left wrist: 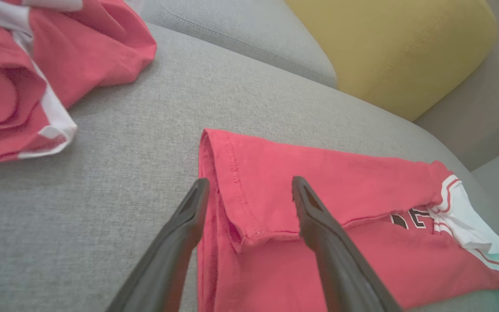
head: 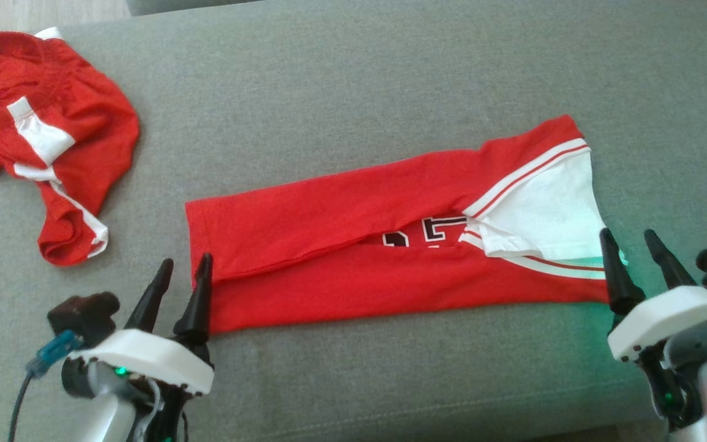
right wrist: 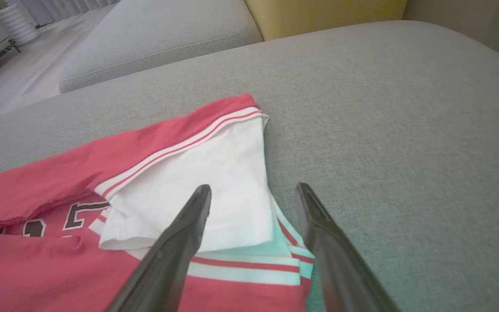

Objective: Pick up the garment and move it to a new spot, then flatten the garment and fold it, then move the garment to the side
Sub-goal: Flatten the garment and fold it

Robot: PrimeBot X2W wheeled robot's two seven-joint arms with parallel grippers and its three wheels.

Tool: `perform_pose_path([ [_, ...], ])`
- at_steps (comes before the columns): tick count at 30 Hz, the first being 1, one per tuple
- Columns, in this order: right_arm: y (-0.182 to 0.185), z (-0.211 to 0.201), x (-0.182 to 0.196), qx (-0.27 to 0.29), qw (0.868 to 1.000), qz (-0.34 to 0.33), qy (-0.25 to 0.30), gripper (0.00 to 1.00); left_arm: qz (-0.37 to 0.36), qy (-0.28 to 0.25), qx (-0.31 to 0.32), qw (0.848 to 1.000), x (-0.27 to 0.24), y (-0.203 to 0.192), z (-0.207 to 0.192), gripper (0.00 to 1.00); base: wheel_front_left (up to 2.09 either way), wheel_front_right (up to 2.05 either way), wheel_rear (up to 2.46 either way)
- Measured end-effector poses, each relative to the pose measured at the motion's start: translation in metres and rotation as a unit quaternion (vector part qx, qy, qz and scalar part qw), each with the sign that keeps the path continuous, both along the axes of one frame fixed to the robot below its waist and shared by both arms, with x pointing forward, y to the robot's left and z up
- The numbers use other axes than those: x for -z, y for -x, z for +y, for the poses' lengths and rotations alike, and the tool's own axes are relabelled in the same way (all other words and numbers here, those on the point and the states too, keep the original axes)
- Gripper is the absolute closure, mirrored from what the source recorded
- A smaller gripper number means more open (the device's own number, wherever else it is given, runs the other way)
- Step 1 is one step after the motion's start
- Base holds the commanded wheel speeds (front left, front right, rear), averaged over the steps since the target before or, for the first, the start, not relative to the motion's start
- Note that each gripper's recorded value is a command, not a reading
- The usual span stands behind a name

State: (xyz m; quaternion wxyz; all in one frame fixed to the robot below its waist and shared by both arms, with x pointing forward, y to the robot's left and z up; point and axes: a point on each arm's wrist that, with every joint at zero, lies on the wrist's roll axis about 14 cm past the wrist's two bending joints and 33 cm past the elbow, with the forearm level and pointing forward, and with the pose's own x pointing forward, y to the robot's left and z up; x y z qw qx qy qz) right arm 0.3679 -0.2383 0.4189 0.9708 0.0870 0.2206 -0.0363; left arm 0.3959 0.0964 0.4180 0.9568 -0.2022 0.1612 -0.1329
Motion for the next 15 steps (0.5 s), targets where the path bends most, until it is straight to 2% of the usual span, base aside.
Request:
perform_pose_path([
  [8, 0.0, -0.007, -0.012, 0.015, 1.0, -0.016, 0.006, 0.0, -0.045, -0.003, -0.044, 0.998, -0.024, -0.002, 0.015, 0.0, 0.0, 0.0, 0.0],
  [11, 0.0, -0.007, -0.009, 0.011, 1.0, -0.002, 0.01, 0.0, -0.05, -0.007, -0.049, 0.998, -0.027, -0.001, 0.017, 0.0, 0.0, 0.0, 0.0],
  [15, -0.004, -0.008, 0.007, -0.007, 0.998, 0.059, 0.025, 0.0, -0.062, -0.01, -0.058, 0.996, -0.034, -0.002, 0.018, 0.0, 0.0, 0.0, 0.0],
])
